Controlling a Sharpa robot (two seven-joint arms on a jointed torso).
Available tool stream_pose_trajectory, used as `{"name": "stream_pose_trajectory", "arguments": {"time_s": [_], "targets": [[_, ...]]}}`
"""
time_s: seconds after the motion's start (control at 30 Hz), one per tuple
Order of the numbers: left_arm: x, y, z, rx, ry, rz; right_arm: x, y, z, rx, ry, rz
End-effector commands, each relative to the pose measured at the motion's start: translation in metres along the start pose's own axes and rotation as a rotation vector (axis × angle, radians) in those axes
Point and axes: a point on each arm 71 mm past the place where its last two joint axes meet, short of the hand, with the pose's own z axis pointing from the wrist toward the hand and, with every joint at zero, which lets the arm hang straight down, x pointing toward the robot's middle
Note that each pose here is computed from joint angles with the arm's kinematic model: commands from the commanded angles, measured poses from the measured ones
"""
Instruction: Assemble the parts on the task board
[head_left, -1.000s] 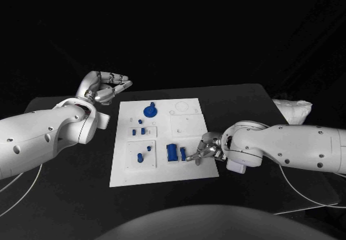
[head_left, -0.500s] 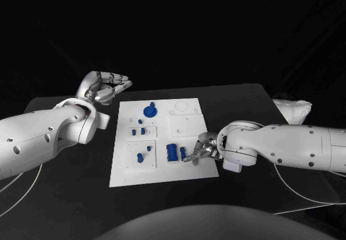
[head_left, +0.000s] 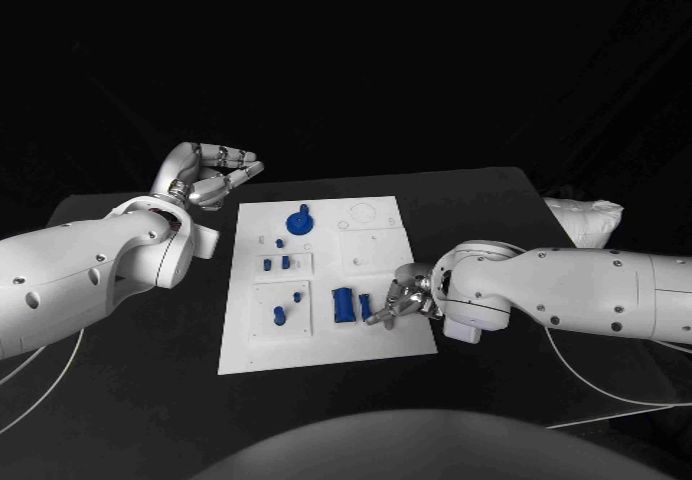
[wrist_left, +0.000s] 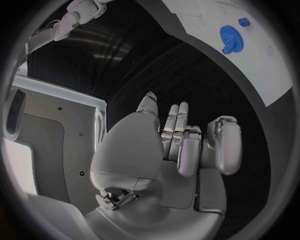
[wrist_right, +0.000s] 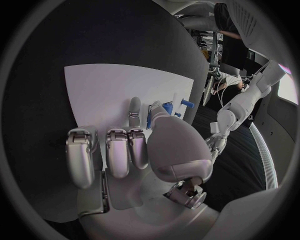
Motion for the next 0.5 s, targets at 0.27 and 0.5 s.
{"name": "stream_pose_trajectory", "arguments": {"time_s": [0.27, 0.5], "targets": [[0.0022, -0.002, 0.0006, 0.012, 0.014, -0.003, -0.0015, 0.0013, 0.0029, 0.005, -0.018, -0.015], [0.0023, -0.0021, 0.0005, 0.012, 0.015, -0.004, -0.0022, 0.0016, 0.0041, 0.008, -0.021, -0.013]]}}
